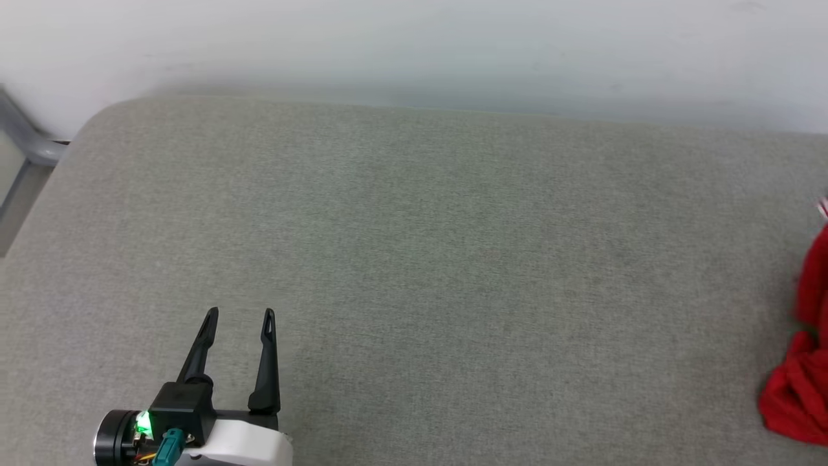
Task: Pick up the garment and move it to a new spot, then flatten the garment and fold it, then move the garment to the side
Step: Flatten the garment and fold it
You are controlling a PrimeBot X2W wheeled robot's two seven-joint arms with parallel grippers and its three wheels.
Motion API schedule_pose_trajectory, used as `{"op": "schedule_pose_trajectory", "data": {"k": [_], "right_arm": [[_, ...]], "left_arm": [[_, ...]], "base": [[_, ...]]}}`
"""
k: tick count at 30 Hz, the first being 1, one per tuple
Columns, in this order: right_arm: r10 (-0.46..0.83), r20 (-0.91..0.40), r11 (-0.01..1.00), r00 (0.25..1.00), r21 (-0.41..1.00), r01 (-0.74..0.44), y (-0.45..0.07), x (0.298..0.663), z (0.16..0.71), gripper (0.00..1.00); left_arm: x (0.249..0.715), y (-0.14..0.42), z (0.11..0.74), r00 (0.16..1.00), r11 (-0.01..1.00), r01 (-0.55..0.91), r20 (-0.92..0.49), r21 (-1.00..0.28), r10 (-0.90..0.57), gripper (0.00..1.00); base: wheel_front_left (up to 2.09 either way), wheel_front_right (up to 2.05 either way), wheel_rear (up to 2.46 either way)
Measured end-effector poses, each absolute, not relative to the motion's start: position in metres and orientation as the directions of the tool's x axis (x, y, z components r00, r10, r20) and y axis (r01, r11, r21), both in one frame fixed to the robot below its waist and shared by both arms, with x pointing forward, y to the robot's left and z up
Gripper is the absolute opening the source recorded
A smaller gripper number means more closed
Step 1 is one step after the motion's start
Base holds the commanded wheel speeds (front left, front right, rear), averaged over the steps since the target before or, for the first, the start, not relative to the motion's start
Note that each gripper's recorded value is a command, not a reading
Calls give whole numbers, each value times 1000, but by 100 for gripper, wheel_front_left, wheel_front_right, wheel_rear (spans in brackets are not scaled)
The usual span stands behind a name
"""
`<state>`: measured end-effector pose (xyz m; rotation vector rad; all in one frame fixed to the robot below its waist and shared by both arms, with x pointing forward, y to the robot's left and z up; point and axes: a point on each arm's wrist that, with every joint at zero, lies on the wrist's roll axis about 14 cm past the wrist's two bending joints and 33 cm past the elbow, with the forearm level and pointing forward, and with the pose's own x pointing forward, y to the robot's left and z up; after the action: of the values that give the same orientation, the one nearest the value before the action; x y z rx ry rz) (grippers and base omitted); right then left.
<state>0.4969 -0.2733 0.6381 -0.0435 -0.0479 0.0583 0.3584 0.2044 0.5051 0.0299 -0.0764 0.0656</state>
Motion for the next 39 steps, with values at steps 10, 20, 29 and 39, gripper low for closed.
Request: {"op": "schedule_pose_trajectory", "data": {"k": [10, 20, 29, 39], "right_arm": [[367, 2, 926, 930, -100, -365, -141, 501, 627, 0], [676, -182, 719, 714, -49, -693, 9, 488, 549, 0], [835, -282, 491, 472, -5, -871, 120, 444, 492, 0], [803, -560, 258, 203, 19, -966, 152, 369, 389, 0]], "left_arm": [[344, 222, 504, 989, 991, -133, 69, 24, 131, 100], [343, 236, 497, 982, 983, -183, 43, 16, 182, 100], [341, 247, 490, 973, 973, -232, 17, 9, 232, 100], [339, 255, 482, 963, 963, -270, -16, 8, 270, 100]], "base": [[0, 0, 0], [0, 0, 0], [0, 0, 0], [0, 0, 0]]}}
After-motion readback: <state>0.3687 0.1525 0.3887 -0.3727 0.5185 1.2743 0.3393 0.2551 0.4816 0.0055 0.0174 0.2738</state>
